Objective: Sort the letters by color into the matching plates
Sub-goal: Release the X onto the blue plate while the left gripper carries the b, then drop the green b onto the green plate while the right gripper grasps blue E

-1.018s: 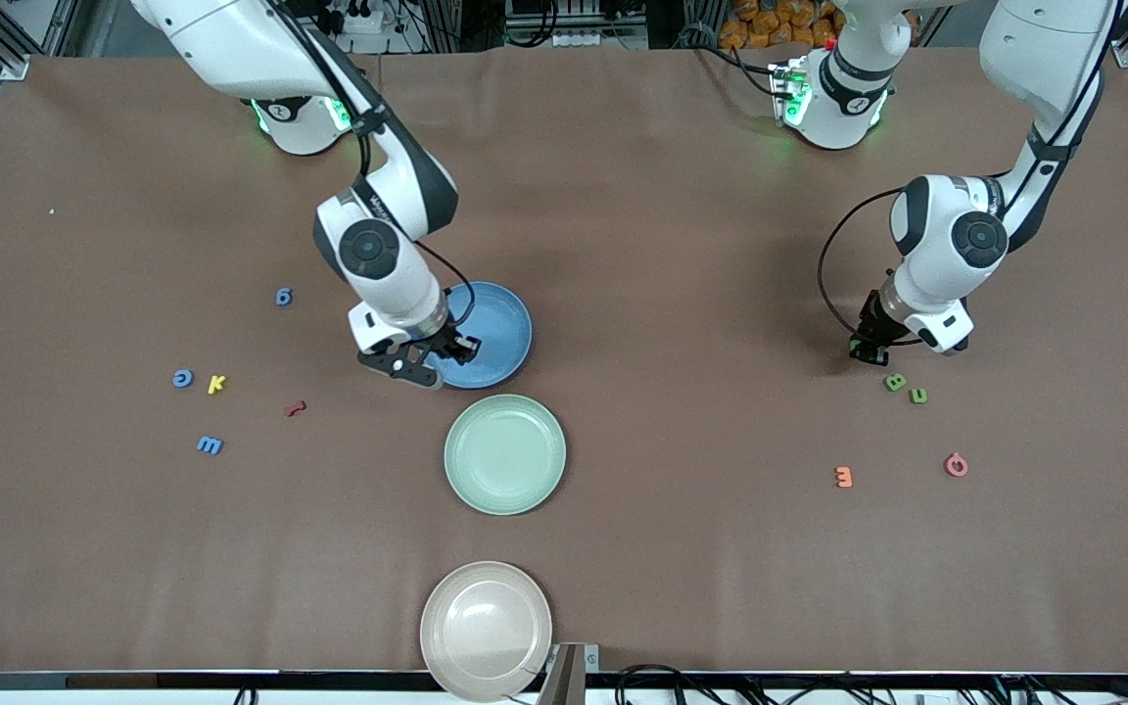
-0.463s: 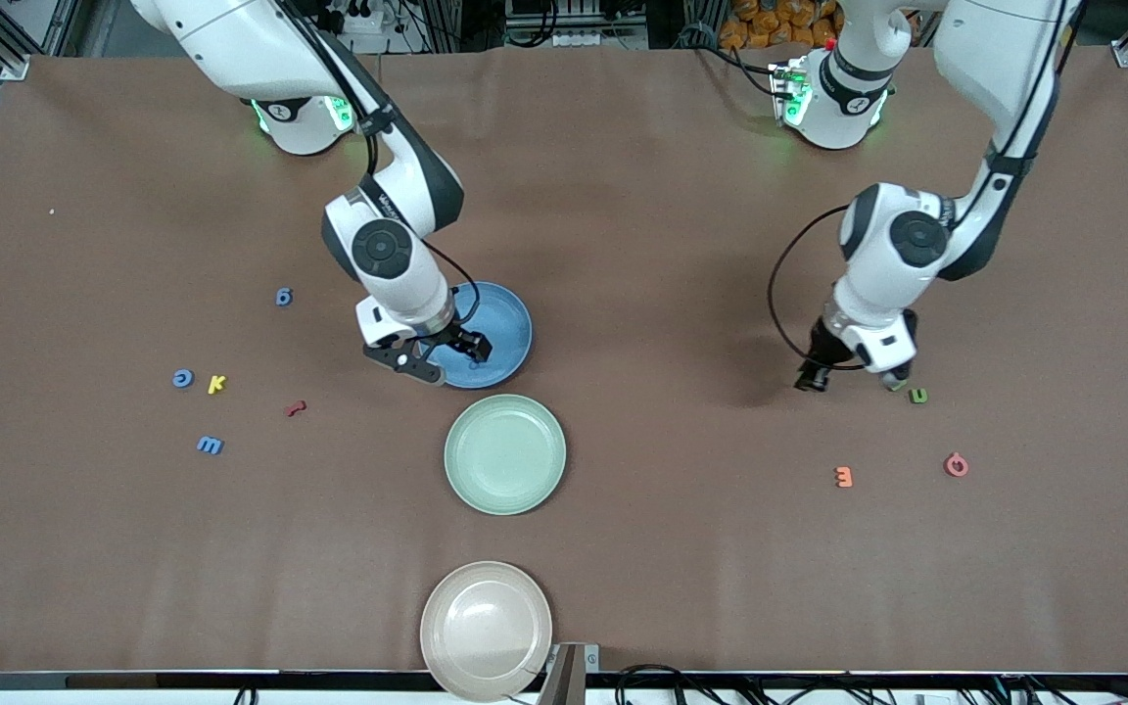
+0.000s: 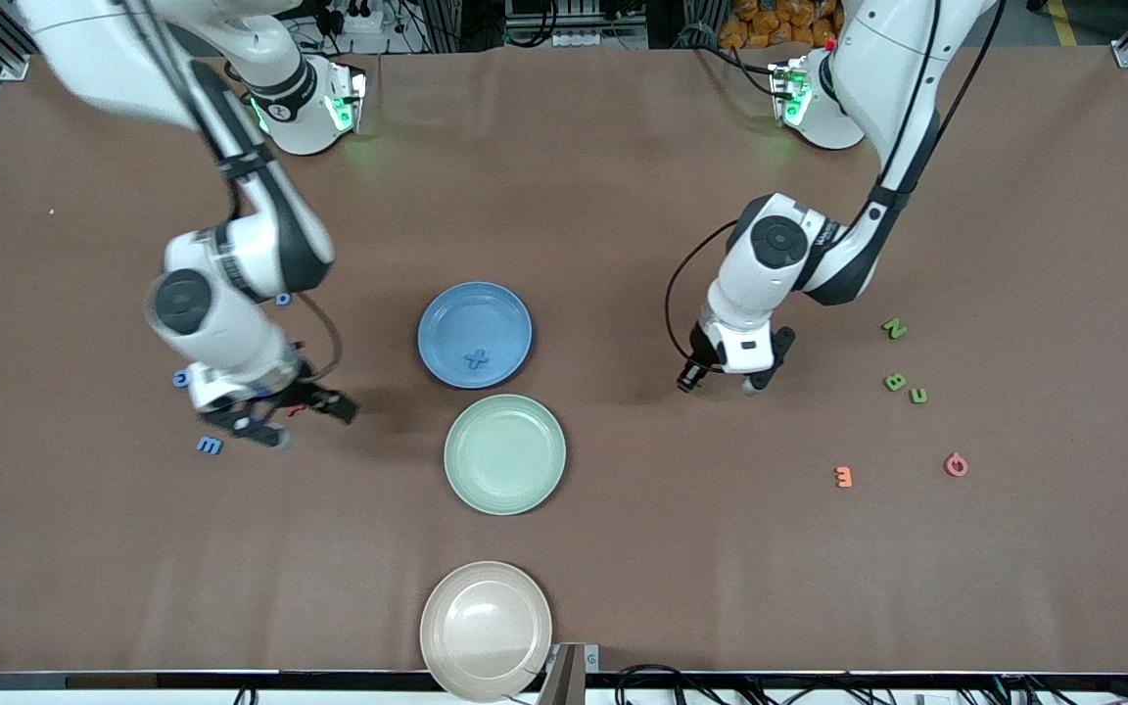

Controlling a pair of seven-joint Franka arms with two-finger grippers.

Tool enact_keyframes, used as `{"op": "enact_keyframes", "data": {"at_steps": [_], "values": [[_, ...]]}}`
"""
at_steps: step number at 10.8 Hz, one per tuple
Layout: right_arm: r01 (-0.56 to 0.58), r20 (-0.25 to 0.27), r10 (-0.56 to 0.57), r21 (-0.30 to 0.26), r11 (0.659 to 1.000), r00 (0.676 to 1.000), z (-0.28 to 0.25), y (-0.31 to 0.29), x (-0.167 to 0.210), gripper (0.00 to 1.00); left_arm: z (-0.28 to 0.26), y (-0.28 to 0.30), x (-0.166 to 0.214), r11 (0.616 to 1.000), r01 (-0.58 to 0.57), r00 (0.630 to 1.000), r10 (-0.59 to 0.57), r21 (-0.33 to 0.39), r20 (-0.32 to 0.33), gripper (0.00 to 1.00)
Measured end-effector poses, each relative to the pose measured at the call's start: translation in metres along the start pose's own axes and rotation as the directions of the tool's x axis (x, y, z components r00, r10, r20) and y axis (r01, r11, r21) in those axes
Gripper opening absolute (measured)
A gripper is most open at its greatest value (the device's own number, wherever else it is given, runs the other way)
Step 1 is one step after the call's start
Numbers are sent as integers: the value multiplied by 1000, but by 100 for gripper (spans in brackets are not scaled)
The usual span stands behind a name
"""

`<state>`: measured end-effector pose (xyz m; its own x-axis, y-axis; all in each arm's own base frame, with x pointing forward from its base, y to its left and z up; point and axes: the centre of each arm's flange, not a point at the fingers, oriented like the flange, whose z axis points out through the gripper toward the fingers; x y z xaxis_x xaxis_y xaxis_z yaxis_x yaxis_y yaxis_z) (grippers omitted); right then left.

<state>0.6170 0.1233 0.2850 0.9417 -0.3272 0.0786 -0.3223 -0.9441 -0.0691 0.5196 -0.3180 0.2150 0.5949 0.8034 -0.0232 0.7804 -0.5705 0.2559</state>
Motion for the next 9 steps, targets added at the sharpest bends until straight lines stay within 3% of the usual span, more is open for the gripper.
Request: {"op": "enact_keyframes", "data": {"at_steps": [3, 6, 9], "values": [[-11, -35, 10, -16, 1000, 999, -12, 101, 60, 100, -10, 37, -49, 995, -76, 997, 78, -66, 17, 28], [13, -6, -13, -41, 999, 1000, 12, 165, 77, 100, 0, 74, -98, 977, -172, 984, 176, -125, 22, 28], [29, -9, -30, -48, 998, 1000, 57, 195, 83, 98, -5, 100, -128, 965, -191, 979, 200, -182, 30, 28]]}}
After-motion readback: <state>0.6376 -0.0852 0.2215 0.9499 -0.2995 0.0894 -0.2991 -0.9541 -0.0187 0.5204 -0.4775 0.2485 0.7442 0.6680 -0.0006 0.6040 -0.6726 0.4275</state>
